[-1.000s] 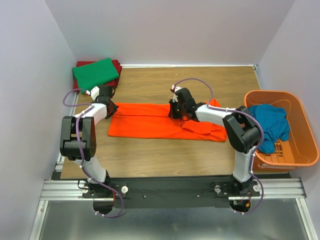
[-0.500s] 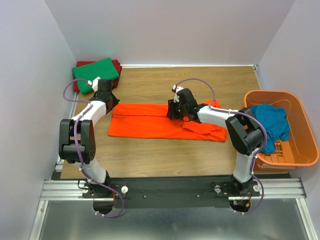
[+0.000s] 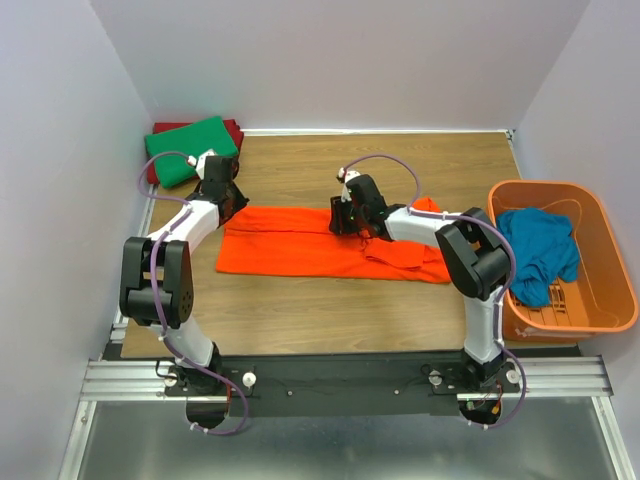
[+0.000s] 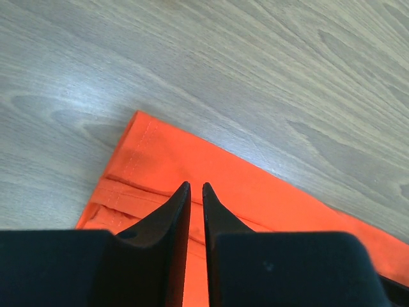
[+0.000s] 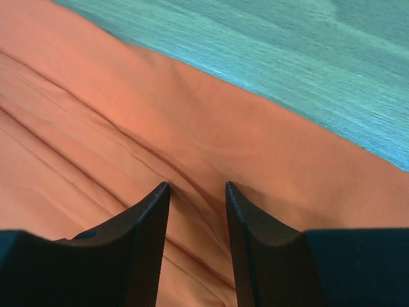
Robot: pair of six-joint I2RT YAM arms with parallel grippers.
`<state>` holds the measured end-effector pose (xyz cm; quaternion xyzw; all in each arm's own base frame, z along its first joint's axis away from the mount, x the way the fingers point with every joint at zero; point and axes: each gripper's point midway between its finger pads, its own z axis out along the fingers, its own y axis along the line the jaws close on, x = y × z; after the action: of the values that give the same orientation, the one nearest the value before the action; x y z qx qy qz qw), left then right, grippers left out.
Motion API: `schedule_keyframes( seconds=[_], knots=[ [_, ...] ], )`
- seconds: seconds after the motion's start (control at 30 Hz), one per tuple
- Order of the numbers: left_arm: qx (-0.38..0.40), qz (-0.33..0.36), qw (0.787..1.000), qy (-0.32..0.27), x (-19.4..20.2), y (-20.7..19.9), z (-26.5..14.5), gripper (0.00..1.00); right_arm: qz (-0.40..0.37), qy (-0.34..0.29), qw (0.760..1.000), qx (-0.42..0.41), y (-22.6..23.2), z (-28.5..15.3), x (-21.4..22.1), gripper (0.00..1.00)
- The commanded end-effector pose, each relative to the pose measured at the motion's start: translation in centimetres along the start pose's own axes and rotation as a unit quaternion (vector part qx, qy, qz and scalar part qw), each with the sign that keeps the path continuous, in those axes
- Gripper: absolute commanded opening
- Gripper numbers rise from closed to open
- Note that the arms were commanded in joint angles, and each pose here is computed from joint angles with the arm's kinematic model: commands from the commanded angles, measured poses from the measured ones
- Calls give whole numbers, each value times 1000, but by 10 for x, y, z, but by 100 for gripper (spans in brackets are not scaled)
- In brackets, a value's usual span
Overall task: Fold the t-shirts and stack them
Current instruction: Fold the other side of the tshirt into a rectangle
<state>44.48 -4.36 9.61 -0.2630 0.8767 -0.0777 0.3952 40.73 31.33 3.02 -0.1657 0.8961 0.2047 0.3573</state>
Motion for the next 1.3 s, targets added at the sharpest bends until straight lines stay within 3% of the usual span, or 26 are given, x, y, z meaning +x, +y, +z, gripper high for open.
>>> schedule_keyframes(
  seconds=[0.0,0.1,0.27,0.37,0.63,1.0,1.27],
  knots=[
    [8,6,1000,-1,-2,-4,1,20,-11,2,1000,-7,6,4,3,46],
    [7,5,1000,2,0,-3,3,20,-9,-1,1000,-3,7,-1,4,37],
    [7,2,1000,4,2,-3,4,20,-7,-10,1000,-4,8,-9,1,31],
    [10,2,1000,8,3,-4,5,20,-7,-12,1000,-6,9,-14,3,22],
    [18,9,1000,15,6,-10,8,20,-11,-21,999,-30,19,-28,2,22],
    [36,42,998,28,11,-45,19,21,-15,17,998,-62,25,-21,33,23],
    [32,65,996,47,36,-68,27,20,-14,26,998,-55,21,-22,45,22]
  ],
)
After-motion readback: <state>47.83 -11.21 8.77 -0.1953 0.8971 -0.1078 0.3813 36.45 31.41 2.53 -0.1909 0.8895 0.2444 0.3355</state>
